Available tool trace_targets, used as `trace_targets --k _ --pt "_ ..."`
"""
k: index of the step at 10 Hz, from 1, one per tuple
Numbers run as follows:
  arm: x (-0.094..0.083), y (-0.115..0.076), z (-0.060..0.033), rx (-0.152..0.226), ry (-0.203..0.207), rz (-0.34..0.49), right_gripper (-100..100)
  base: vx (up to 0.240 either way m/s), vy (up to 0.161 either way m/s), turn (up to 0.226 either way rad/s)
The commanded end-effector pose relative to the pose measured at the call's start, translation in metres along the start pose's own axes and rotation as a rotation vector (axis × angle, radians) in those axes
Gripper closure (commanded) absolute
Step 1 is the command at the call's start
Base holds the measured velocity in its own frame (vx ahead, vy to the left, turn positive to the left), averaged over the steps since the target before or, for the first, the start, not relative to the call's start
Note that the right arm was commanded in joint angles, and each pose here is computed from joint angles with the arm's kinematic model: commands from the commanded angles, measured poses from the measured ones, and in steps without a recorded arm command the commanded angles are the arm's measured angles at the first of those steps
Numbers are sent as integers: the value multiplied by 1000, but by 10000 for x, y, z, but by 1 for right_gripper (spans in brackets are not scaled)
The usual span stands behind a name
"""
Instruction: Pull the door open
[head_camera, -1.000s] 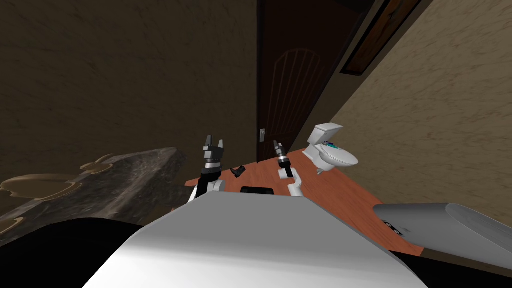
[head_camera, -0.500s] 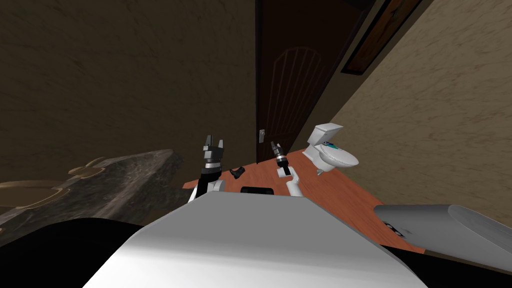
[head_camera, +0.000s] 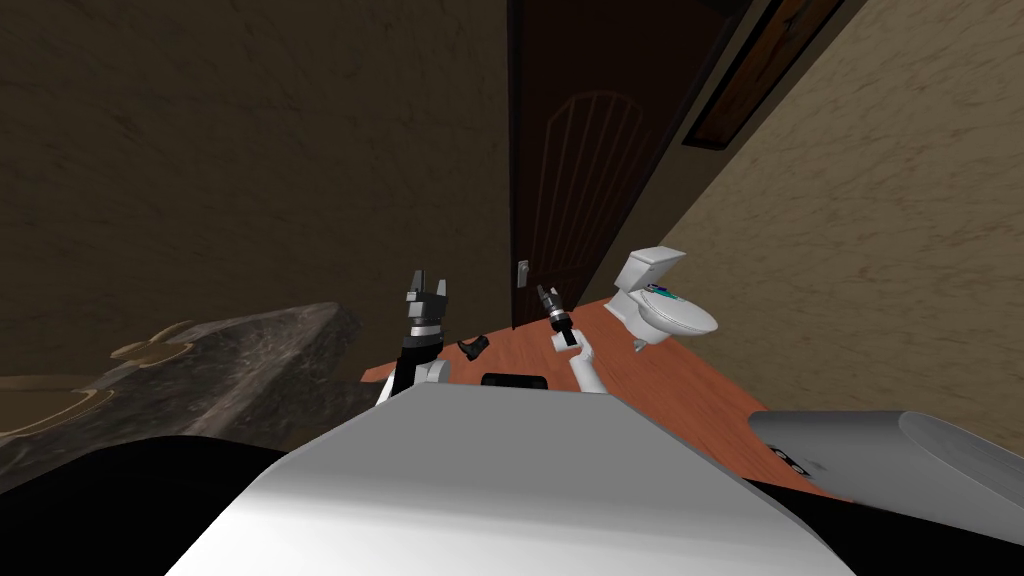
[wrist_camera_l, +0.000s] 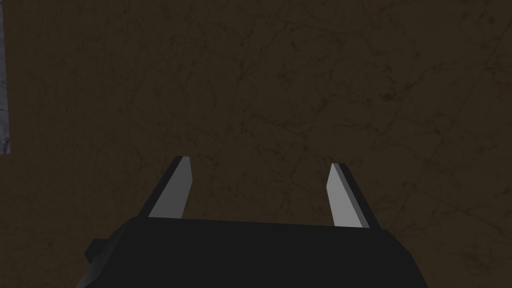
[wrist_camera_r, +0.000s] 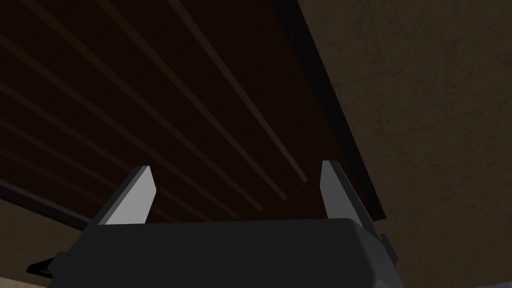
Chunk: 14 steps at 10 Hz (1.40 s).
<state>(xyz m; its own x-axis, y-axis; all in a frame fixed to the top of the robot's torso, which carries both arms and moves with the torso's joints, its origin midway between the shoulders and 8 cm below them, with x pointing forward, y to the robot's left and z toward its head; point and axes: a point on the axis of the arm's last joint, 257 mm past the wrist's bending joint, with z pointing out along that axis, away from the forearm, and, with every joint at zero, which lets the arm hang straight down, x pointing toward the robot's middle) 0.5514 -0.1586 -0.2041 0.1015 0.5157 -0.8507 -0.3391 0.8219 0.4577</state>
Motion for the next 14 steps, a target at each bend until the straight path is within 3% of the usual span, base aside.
trace_targets --k 1,2,3,5,6,11,14 --pt "79 -22 11 3 17 -23 -100 43 -4 -10" --pt "145 -13 74 -5 34 -67 -100 63 0 -20" --pt "187 -40 57 1 43 -65 -100 53 -6 -8" --pt "316 -21 172 -15 75 -149 -100 67 -7 -23" --pt "391 -69 138 -5 92 -146 -100 58 -4 -6" --pt "701 -79 271 -28 171 -288 -100 64 -6 -18" --pt "802 -100 276 -31 197 -319 -100 58 -3 -8"
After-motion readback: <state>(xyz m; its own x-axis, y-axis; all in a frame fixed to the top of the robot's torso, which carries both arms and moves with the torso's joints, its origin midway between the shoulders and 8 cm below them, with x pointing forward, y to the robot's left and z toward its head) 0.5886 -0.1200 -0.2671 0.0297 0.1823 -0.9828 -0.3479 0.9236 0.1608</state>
